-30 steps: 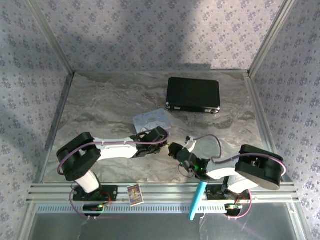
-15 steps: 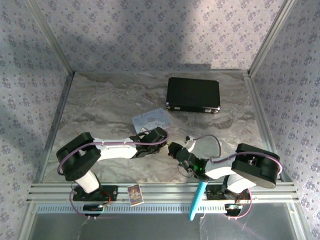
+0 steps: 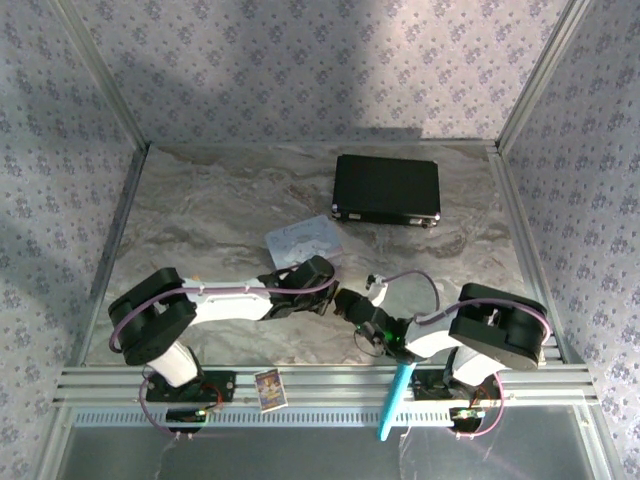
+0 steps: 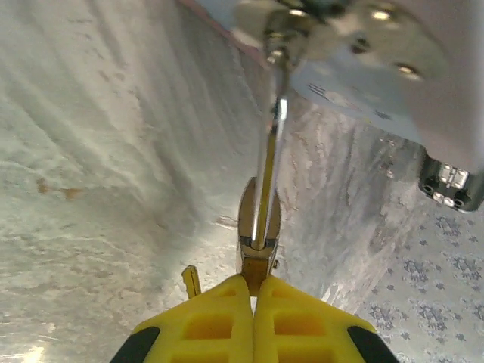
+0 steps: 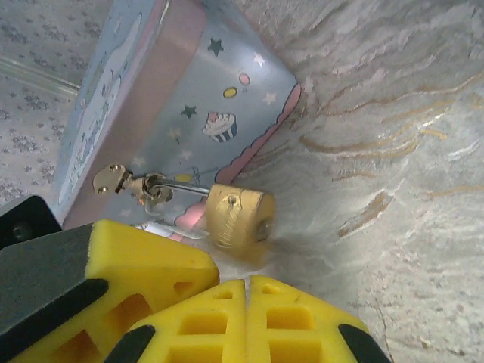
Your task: Unlock the padlock with the key
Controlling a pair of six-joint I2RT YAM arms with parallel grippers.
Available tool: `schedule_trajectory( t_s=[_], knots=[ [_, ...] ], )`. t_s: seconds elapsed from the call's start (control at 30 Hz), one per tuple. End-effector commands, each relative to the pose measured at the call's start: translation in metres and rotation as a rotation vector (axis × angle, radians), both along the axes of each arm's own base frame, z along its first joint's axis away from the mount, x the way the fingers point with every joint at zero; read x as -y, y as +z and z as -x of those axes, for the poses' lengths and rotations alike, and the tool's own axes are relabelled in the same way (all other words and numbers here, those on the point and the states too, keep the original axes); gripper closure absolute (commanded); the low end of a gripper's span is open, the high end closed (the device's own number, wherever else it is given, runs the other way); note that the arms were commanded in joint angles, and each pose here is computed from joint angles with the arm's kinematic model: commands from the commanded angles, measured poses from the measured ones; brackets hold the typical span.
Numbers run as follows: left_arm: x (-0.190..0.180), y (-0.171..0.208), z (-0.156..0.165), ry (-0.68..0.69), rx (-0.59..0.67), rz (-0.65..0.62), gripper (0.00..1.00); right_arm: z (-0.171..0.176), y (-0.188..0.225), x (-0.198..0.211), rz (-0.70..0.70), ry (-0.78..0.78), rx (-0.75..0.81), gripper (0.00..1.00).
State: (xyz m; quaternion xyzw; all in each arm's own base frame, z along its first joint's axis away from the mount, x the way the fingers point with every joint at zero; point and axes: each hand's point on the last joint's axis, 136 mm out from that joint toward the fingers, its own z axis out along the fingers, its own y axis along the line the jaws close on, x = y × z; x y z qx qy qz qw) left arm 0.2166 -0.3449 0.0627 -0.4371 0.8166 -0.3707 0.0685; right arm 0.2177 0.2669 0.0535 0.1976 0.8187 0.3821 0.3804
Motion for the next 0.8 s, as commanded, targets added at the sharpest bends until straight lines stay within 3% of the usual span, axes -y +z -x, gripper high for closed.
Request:
schedule_trajectory(
  t_s=[0.0,0.13,0.27,0.37,0.47,0.57,0.77],
  knots=[
    [0.006,-0.01,0.031,-0.006,-0.183,0.058,0.95,-0.006,0.019,-0.01,-0.081,-0.009,0.026,1.0],
    [-0.004,-0.022,0.032,0.01,-0.187,0.036,0.95,-0.005,0.009,0.008,-0.076,-0.038,0.008,1.0],
    [-0.025,-0.02,0.028,-0.019,-0.135,-0.094,0.91,-0.001,0.004,0.027,0.011,-0.047,-0.015,1.0],
    [-0.052,-0.014,0.022,-0.027,-0.062,-0.243,0.66,0.001,0.01,0.036,0.063,-0.039,-0.005,1.0],
    [-0.07,-0.013,0.015,0.019,0.013,-0.284,0.37,-0.003,0.013,0.045,0.069,-0.033,-0.015,1.0],
    [-0.074,-0.004,-0.003,0.041,0.142,-0.302,0.22,-0.008,0.016,0.049,0.074,-0.016,-0.017,1.0],
    [-0.063,0.005,-0.019,-0.012,0.217,-0.392,0.21,-0.014,0.021,0.051,0.067,-0.008,-0.013,1.0]
  ],
)
